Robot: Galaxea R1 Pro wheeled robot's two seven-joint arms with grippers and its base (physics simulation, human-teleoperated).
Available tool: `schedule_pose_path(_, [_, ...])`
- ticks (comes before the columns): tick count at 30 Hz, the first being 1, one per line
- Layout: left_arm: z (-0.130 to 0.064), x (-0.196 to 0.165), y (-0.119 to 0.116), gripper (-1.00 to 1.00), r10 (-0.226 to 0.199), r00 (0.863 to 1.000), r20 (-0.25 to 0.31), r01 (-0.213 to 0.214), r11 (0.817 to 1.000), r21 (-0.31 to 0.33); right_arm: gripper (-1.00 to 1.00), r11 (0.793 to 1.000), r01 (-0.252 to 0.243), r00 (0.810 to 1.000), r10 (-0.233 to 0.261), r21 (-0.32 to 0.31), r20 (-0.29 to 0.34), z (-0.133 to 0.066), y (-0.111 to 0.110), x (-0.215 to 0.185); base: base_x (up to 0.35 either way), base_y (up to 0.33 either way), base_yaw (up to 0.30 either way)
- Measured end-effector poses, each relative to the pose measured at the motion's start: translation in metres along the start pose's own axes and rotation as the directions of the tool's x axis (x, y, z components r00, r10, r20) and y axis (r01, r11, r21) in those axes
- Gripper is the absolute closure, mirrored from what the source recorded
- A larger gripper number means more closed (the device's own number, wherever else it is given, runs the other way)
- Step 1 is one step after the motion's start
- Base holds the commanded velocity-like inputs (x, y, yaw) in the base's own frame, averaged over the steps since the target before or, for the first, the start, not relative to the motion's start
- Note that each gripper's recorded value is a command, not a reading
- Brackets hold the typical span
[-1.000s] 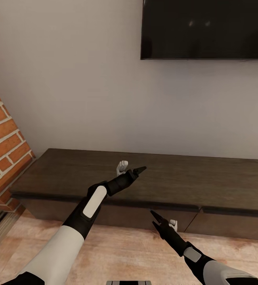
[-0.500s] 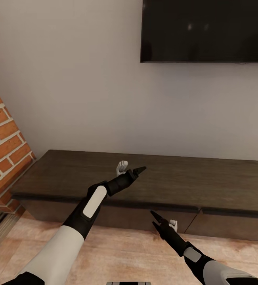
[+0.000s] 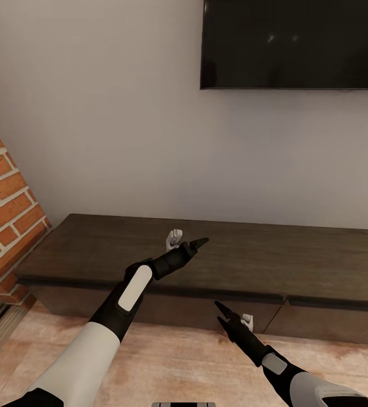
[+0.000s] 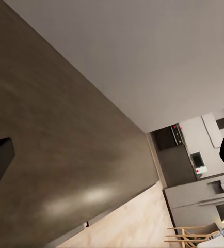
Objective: Place each of the two pumpkins and all three candles from the living room inside a cabinet in the living room (use any cabinet), then make sure every cabinet is closed, and position the cauldron so it is next to a table in the living room.
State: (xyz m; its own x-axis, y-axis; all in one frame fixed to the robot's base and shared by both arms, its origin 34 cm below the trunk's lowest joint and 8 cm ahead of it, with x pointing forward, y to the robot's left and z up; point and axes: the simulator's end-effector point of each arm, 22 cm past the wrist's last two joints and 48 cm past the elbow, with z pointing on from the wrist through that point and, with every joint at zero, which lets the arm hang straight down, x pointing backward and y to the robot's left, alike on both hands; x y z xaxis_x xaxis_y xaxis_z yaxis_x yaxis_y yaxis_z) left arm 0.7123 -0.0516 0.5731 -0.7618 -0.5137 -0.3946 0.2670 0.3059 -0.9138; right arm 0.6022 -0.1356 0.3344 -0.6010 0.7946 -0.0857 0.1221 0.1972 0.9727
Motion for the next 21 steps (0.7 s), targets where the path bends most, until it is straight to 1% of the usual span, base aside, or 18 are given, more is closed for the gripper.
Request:
schedule_pose_path(5, [0.0,0.0002,0.0001,-1.0,0.0,1.0,0.0,0.0,1.0,0.0,-1.0,1.0,0.0,1.0,0.0,0.001,0.0,-0.0001,-0.0002,0.0001,0.013,0.0,0.0])
schedule_pose_path(11, [-0.0001,0.0,-0.0005,-1.0,0.0,1.0,0.0,0.0,1.0,0.002,-1.0,1.0,0.001,1.0,-0.001,0.001,0.0,-0.0001,-0.0002,0.0001,0.141,0.0,0.0])
schedule_pose_path(21, [0.0,0.0002,0.0001,-1.0,0.0,1.0,0.0,0.0,1.0,0.0,-1.0,1.0,0.001,1.0,-0.001,0.001,0.0,0.0001,-0.0002,0.0,0.014,0.0,0.0])
